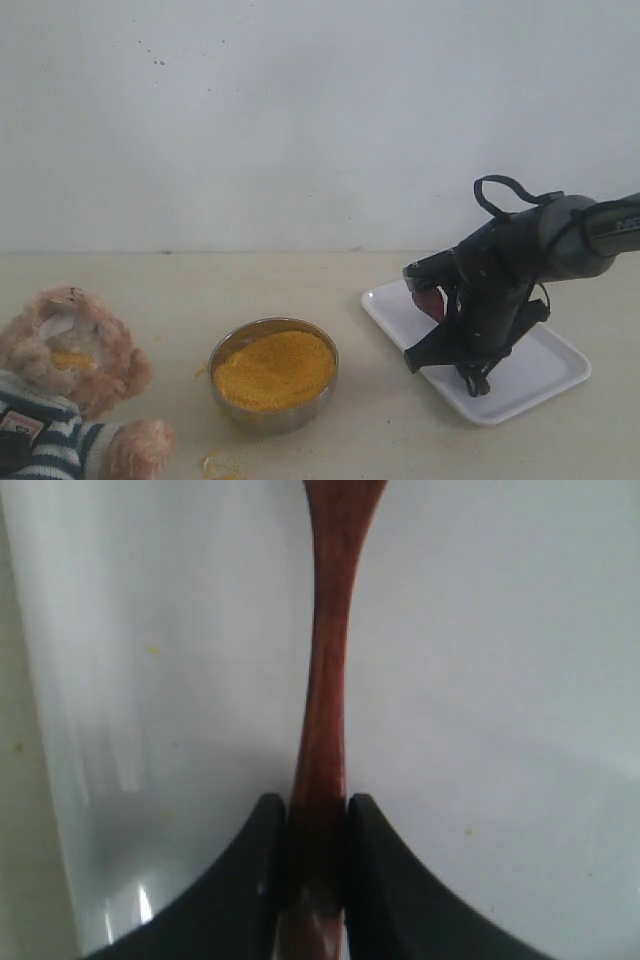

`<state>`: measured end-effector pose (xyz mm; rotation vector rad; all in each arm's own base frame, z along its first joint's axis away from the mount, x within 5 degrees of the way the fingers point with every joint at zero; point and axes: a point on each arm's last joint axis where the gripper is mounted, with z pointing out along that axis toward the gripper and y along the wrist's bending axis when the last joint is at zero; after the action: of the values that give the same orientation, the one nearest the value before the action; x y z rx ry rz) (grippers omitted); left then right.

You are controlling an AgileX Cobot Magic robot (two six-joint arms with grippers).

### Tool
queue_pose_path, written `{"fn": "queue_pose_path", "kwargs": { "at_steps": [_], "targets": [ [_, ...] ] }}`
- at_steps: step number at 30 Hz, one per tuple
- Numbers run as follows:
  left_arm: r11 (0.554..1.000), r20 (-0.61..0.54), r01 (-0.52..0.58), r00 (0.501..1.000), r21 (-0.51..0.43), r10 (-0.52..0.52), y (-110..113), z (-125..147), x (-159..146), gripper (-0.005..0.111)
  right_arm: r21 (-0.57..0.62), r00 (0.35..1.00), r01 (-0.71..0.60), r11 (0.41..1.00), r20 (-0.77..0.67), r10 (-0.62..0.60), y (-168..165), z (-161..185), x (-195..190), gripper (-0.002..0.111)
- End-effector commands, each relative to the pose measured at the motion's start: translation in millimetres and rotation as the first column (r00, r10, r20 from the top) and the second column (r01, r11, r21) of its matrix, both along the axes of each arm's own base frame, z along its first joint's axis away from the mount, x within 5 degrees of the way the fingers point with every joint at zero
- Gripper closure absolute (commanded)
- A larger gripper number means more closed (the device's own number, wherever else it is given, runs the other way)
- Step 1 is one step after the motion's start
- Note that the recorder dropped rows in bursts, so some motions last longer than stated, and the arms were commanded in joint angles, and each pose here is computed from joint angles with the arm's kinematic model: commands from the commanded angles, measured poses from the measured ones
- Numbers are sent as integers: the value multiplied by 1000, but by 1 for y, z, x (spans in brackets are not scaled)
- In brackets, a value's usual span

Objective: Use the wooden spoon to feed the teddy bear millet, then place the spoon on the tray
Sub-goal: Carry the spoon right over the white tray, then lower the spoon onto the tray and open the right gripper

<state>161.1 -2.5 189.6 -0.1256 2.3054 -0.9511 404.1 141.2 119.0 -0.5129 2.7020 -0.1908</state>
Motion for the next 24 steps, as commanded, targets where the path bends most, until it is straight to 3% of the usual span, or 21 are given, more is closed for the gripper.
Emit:
{"fn": "queue_pose_path", "kwargs": {
  "at_steps": [1, 5, 13, 20, 24],
  "targets": [
    [1000, 14, -3, 1000, -16, 3, -1, 2, 0, 103, 7, 1000, 2, 1000, 10, -2, -3, 0, 3, 108],
    [1000, 14, -3, 1000, -16, 3, -1, 2, 0, 103, 20, 1000, -2, 1000, 26, 2, -2, 1, 5, 105],
    [1000, 14, -3, 1000, -16, 3, -1, 2, 0, 103, 40, 999, 1, 999, 40, -2, 0, 1, 6, 72],
    [1000, 14, -3, 1000, -16, 3, -1, 2, 0, 103, 34, 1000, 17, 999, 20, -17, -2, 5, 3, 72],
    [1000, 14, -3, 1000, -16, 3, -1, 2, 0, 103, 51, 998, 15, 999, 65, -18, -2, 25, 2, 72]
  ]
}}
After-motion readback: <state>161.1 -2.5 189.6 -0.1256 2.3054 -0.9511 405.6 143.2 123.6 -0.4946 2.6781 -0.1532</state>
